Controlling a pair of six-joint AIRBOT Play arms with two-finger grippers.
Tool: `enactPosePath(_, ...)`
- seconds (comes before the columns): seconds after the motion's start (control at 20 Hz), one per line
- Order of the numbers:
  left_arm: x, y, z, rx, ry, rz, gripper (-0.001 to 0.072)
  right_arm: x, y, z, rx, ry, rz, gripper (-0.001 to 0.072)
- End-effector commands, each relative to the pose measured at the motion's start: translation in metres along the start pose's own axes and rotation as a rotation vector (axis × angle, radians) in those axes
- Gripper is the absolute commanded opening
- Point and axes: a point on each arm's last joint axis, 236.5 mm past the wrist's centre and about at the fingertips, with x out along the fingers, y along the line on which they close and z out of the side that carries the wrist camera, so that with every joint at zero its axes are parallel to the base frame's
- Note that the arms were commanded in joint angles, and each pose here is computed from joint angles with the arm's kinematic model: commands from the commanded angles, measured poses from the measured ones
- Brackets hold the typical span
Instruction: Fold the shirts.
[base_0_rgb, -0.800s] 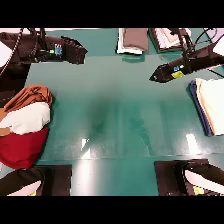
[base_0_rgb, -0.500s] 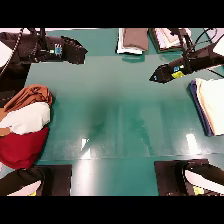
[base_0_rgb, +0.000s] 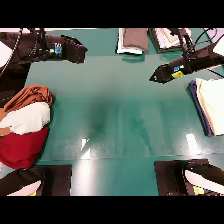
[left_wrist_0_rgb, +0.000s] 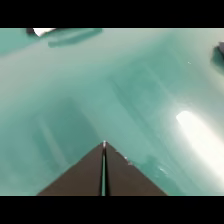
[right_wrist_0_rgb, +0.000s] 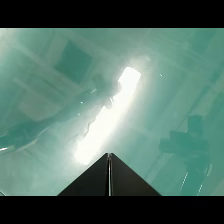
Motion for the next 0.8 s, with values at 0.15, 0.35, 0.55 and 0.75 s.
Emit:
enactPosePath(0.15,-0.038,0.198,-0.049,-0.09,0.186,0.55,0.0611,0.0,0.0,0.0,0.001,-0.001,-0.001,0.0021)
enactPosePath(0.35,-0.053,0.304,-0.136,-0.288,0.367,0.717,0.0612,0.0,0.0,0.001,0.001,-0.002,-0.001,0.0021)
enactPosePath(0.55,-0.043,0.352,-0.242,-0.427,0.527,0.755,0.0611,0.0,0.0,0.001,0.001,-0.004,-0.002,0.0021)
enactPosePath(0.75,-0.03,0.365,-0.301,-0.484,0.646,0.75,0.061,0.0,-0.001,0.005,0.001,-0.02,-0.005,0.0021)
